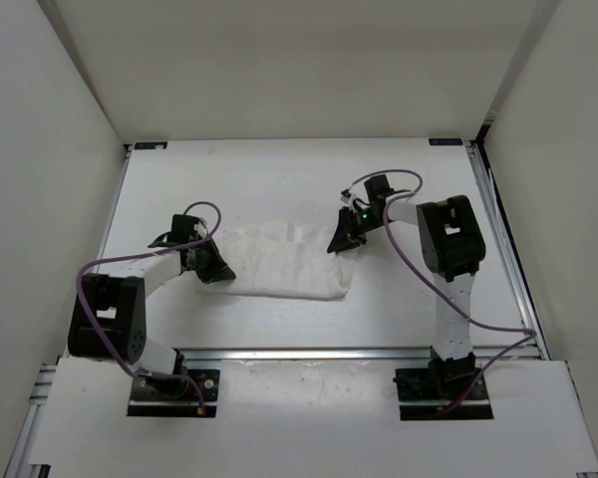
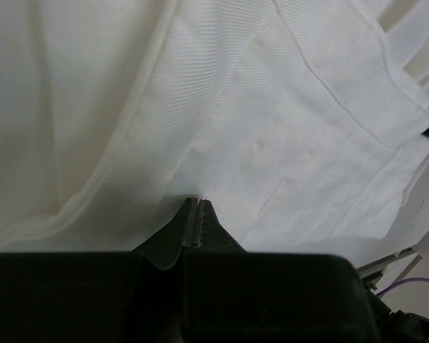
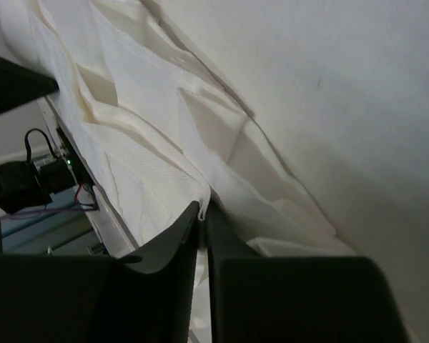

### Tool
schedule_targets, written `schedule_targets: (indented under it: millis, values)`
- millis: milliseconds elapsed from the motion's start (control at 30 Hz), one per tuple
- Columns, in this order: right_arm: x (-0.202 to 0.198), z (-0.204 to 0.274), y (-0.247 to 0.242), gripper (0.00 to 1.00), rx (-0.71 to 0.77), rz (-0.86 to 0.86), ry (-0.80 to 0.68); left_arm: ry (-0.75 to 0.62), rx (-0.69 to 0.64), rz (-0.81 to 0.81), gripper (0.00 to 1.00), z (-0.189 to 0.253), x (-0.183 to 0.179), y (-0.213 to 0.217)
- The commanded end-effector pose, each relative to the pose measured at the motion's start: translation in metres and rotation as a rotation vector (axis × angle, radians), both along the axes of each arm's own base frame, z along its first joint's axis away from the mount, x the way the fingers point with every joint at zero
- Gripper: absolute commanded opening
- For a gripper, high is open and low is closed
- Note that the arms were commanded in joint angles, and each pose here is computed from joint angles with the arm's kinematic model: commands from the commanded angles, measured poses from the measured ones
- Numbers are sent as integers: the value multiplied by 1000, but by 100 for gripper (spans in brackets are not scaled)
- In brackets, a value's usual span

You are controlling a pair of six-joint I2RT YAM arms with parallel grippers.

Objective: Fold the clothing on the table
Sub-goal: Fold the skirt

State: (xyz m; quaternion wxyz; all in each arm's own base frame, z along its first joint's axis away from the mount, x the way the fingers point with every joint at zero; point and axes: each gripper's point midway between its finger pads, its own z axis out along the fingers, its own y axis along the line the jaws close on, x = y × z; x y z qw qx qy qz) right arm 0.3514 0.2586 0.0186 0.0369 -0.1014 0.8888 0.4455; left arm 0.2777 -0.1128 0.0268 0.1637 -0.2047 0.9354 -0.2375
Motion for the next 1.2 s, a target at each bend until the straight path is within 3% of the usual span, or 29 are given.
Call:
schedule_targets:
  millis: [0, 33, 333, 533, 833, 967, 1033, 1167]
  values:
    - [-11, 32, 7, 7, 22, 41, -103, -48, -3, 9, 0, 10, 2, 3]
    - [-16, 32, 6, 0, 23, 43, -95, -44, 0, 12, 0, 9, 1, 5]
    - [-78, 107, 18, 0, 78, 115, -199, -45, -1, 8, 0, 6, -7, 5]
    - [-98, 146, 16, 0, 125, 112, -262, -62, -21, 17, 0, 11, -3, 2]
    - [-73, 152, 17, 0, 121, 97, -294, -84, -47, 45, 0, 24, 14, 7]
    - [-49, 182, 31, 0, 117, 123, -379, -99, -38, 66, 0, 31, 23, 17]
    - [-28, 210, 34, 0, 116, 113, -474, -96, -38, 74, 0, 30, 23, 19]
    - [22, 202, 23, 0, 93, 47, -470, -89, -43, 72, 0, 30, 21, 16]
